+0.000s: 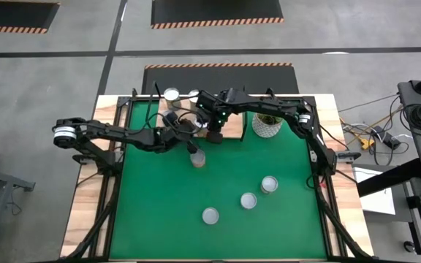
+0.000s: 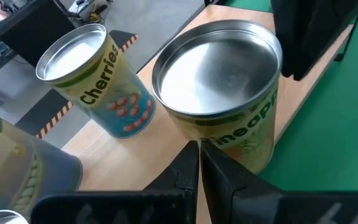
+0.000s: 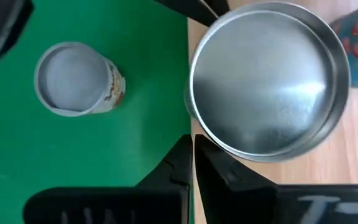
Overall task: Pick and place cans onto a shelf
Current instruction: Put the canned pineapple on the shelf
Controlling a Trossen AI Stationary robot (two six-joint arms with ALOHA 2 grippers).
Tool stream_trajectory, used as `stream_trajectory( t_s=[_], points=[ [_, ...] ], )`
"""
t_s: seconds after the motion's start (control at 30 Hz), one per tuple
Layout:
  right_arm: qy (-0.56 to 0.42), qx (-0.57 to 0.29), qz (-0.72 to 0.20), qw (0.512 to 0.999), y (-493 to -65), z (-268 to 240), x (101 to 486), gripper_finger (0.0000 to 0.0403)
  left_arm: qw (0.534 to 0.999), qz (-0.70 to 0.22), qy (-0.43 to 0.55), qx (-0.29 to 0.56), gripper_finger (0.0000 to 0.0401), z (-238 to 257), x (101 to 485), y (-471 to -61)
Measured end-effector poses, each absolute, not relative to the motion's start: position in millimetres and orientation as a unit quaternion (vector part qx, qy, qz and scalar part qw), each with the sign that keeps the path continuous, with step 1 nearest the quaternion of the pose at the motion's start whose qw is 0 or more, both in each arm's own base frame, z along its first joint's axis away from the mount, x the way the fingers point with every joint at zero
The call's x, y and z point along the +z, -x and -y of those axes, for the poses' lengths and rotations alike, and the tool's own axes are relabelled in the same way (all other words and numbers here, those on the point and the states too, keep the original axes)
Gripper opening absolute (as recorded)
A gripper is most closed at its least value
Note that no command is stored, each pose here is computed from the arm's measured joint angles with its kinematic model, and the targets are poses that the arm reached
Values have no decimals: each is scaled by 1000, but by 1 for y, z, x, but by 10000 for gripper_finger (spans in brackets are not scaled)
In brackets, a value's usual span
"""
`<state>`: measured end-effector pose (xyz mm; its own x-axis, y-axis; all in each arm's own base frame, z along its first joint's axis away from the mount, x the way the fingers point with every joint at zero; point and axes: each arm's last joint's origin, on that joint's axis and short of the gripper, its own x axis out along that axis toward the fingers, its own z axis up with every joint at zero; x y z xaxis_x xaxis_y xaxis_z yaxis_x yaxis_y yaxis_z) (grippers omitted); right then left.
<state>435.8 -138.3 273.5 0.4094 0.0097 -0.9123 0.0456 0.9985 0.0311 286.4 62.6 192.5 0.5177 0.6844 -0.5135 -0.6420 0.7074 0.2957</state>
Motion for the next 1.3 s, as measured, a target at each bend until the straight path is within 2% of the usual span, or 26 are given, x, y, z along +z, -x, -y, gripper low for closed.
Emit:
stream_trajectory(
  t_s=[0.37,0.57,0.9,1.07,1.3],
  points=[
    [-8,-67,-566,822,-431,145,271,9,865,-335,-19,373,0,-51,191,-280],
    [2,-72,-530,845,-440,147,271,9,889,-301,-18,345,0,-30,221,-266],
    [13,-88,-509,856,-445,149,269,9,943,-187,-3,275,0,6,288,-212],
    [16,-97,-481,871,-450,151,271,9,959,-153,5,237,0,19,301,-194],
    [25,-133,-487,863,-447,152,274,9,965,-146,5,216,0,25,303,-183]
  ],
)
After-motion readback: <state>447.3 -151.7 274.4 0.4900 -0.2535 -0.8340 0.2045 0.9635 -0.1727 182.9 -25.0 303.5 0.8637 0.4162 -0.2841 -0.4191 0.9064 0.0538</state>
